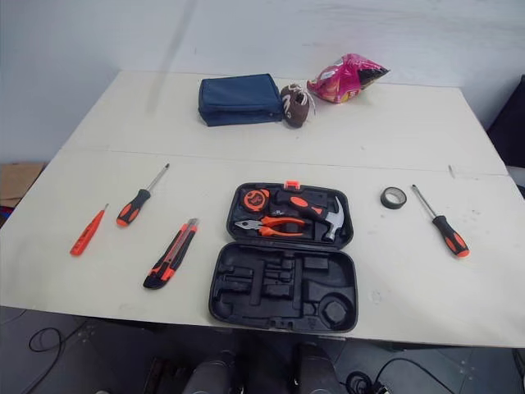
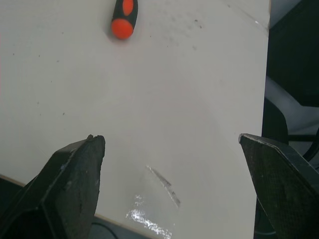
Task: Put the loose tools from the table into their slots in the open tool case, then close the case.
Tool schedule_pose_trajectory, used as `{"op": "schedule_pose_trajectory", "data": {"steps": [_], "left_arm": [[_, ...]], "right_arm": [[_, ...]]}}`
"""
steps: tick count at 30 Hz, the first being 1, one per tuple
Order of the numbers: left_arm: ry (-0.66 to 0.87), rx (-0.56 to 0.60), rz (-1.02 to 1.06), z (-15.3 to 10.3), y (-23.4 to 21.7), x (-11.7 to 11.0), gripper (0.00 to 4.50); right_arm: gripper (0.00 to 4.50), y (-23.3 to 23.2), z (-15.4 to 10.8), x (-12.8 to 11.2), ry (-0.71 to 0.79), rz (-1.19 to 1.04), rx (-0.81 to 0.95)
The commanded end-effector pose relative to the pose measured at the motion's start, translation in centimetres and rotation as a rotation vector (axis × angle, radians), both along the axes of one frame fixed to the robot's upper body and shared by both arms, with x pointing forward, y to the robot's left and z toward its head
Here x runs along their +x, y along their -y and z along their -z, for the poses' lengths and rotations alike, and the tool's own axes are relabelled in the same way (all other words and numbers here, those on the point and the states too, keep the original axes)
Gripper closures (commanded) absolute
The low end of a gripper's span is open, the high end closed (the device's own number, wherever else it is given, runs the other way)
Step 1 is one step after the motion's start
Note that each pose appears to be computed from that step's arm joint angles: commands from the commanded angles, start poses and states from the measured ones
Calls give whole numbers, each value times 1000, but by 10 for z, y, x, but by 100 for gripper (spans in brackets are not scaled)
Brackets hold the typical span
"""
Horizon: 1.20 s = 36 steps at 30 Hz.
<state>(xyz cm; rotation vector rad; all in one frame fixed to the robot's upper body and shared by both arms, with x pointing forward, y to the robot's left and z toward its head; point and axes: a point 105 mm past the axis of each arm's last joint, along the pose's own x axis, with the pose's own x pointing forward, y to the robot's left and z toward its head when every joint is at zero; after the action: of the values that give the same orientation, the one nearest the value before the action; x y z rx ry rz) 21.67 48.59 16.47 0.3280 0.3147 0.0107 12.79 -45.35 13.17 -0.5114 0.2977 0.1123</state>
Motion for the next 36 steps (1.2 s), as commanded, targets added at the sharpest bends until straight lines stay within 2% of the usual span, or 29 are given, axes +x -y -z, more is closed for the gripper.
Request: {"op": "schedule_pose_trajectory", "data": {"steps": [1, 5, 9, 11, 19, 26, 29, 36], "left_arm": [[66, 0, 37, -16, 9, 12, 3], [81, -55, 229, -23, 55, 41, 3], [40, -105, 241, -23, 69, 54, 3], [3, -139, 289, -25, 88, 67, 3], [-233, -178, 324, -15, 138, 96, 3], [-249, -162, 359, -12, 182, 126, 3], [-269, -133, 283, -4, 187, 139, 3], [-311, -202, 203, 13, 204, 156, 3]], "right_arm": [[0, -18, -11, 21, 63, -95, -5], [0, -96, -26, 75, 204, -381, 164], [0, -131, -40, 99, 265, -482, 235], [0, -167, -50, 110, 297, -630, 265], [0, -236, -71, 115, 406, -922, 287], [0, -272, -67, 112, 400, -1068, 320], [0, -283, -64, 112, 397, -1104, 314], [0, -284, -65, 117, 403, -1085, 298]]}}
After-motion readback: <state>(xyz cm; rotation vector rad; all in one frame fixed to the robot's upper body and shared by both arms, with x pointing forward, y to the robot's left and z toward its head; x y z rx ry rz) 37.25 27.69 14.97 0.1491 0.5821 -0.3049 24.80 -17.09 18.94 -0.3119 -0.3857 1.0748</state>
